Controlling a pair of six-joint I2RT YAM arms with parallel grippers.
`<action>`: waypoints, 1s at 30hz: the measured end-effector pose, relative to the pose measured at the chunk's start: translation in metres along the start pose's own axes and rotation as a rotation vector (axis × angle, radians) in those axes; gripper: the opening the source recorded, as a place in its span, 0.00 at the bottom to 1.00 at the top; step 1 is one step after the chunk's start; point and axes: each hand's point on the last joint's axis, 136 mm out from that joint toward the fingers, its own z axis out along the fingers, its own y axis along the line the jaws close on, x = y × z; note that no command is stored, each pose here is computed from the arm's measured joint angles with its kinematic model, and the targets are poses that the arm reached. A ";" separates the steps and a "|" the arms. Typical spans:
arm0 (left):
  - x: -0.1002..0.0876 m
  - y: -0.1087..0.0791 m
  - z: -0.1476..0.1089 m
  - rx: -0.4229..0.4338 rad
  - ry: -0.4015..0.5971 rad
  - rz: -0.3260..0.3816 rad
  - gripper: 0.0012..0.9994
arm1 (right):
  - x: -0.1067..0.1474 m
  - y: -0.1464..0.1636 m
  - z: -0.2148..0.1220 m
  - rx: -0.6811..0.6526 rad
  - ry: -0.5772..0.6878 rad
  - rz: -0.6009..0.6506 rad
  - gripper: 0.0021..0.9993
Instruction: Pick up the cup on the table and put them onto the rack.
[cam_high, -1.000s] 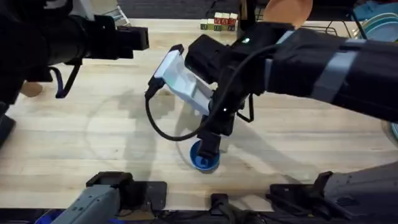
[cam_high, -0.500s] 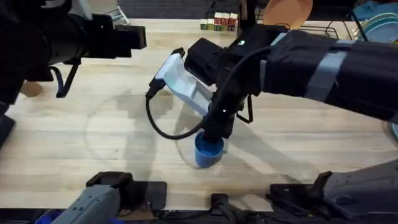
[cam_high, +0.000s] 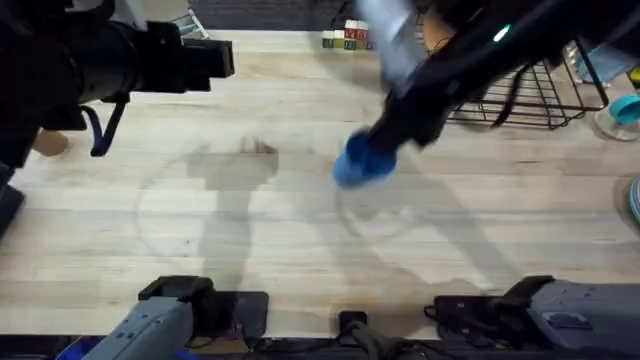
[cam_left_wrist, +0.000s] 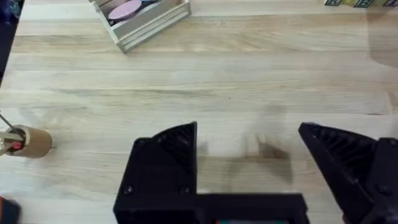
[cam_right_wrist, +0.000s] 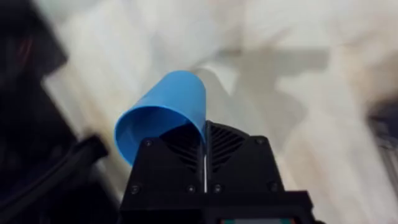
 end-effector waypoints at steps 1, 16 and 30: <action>0.000 0.000 0.000 -0.001 0.000 0.000 0.99 | -0.005 -0.013 -0.009 0.026 -0.032 0.025 0.03; 0.000 0.000 0.000 -0.003 0.000 0.000 0.99 | 0.020 -0.196 -0.112 0.402 -0.370 0.537 0.03; 0.000 0.001 0.000 -0.003 0.000 0.000 0.99 | 0.034 -0.231 -0.123 0.545 -0.345 0.664 0.03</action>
